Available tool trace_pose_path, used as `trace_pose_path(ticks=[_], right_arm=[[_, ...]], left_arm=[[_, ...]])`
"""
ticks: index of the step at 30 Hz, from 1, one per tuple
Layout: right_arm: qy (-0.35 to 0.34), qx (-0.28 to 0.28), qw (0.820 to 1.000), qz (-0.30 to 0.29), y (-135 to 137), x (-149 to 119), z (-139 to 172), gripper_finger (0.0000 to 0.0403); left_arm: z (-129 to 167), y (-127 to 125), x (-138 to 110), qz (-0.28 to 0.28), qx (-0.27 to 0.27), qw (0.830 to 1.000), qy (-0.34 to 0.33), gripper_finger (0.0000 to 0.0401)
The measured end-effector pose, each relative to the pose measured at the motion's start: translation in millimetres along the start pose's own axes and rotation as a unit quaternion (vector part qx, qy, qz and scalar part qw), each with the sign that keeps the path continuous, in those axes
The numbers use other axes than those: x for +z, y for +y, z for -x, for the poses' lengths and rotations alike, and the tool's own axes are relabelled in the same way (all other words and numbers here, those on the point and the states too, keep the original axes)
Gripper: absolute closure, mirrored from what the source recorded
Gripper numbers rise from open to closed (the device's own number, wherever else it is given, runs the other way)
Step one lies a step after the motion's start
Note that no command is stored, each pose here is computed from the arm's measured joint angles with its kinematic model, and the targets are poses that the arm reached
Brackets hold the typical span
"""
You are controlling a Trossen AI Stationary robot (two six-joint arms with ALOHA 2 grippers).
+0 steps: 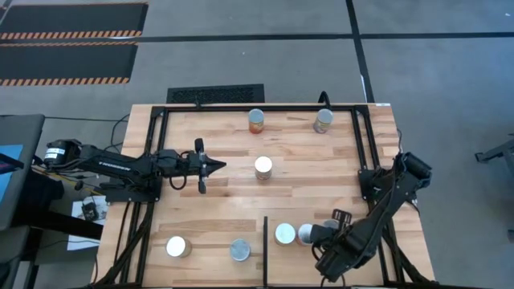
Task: Pick and place cans onto a shelf
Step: Put the top canned tomatoes on the shelf
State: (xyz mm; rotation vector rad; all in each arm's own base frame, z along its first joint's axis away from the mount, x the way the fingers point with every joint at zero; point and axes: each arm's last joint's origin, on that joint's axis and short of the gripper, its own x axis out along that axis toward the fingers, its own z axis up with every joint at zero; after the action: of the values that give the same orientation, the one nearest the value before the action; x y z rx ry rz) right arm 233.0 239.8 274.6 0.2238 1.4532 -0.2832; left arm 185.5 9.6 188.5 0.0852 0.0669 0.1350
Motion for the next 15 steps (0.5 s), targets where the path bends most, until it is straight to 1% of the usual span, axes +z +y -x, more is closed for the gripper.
trace_pose_path(ticks=[8,15], right_arm=[[0.004,0.016,1.0,-0.005,2.7,1.3,6.2,0.0392],[0.01,0.015,1.0,-0.005,2.2,0.7,6.2,0.0388]], left_arm=[[0.0,0.0,0.0,0.0,0.0,1.0,0.0,0.0401],[0.0,0.0,0.0,0.001,0.0,1.0,0.0,0.0401]])
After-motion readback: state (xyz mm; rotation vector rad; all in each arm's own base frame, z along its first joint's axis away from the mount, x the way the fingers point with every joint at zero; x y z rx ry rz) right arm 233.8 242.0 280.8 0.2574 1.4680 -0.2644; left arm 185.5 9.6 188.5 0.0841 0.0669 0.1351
